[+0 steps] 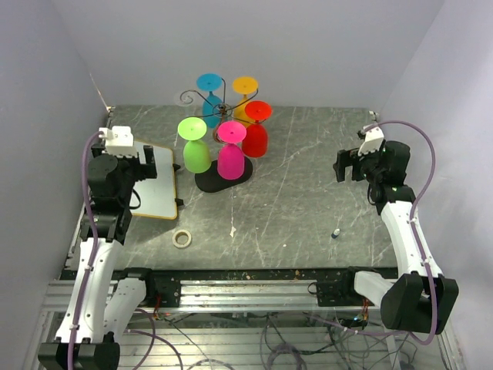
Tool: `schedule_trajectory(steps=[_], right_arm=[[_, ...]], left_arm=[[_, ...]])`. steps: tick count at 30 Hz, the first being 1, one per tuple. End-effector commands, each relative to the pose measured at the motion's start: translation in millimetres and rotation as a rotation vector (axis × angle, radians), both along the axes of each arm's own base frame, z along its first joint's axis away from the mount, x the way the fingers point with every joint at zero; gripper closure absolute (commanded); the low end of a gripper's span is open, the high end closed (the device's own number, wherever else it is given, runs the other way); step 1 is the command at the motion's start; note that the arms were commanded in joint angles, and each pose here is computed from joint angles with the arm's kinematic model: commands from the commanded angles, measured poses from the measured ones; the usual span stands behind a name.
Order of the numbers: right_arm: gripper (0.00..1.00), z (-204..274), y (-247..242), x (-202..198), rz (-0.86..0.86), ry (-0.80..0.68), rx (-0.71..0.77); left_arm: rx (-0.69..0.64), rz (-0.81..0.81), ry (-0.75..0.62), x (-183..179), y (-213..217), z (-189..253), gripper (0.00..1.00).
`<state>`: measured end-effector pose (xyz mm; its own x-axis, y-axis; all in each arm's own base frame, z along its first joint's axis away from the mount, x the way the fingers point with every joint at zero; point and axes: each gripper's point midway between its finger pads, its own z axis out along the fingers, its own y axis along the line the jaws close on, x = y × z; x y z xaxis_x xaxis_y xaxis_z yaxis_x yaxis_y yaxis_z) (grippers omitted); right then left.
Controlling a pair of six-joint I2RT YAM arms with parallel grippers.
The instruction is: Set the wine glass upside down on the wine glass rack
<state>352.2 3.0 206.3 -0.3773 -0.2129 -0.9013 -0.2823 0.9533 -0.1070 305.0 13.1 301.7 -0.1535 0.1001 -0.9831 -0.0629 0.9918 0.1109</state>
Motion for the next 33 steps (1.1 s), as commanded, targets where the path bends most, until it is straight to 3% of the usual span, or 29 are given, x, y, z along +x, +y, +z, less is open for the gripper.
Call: schedule_trajectory(steps=[1, 6, 10, 16, 33], right_arm=[[0.00, 40.5, -5.2, 10.3, -0.085, -0.101, 0.083], [0.00, 85.0, -12.4, 0.7, -0.134, -0.227, 0.071], [0.00, 104.0, -16.4, -4.7, -0.139, -0.268, 0.027], [0.00, 108.5, -24.2, -22.6, -0.172, -0.253, -0.026], [0.00, 102.2, -9.5, -78.5, -0.112, -0.272, -0.047]], left_arm=[[-0.105, -0.054, -0.112, 7.1, -14.2, 17.3, 0.00], [-0.094, -0.038, -0.128, 1.6, -10.5, 41.5, 0.00], [-0.027, -0.125, -0.104, -4.3, -21.4, 53.6, 0.00], [0.003, -0.196, -0.082, -19.0, -31.3, 50.0, 0.00], [-0.004, -0.103, -0.131, -51.5, -15.0, 47.0, 0.00]])
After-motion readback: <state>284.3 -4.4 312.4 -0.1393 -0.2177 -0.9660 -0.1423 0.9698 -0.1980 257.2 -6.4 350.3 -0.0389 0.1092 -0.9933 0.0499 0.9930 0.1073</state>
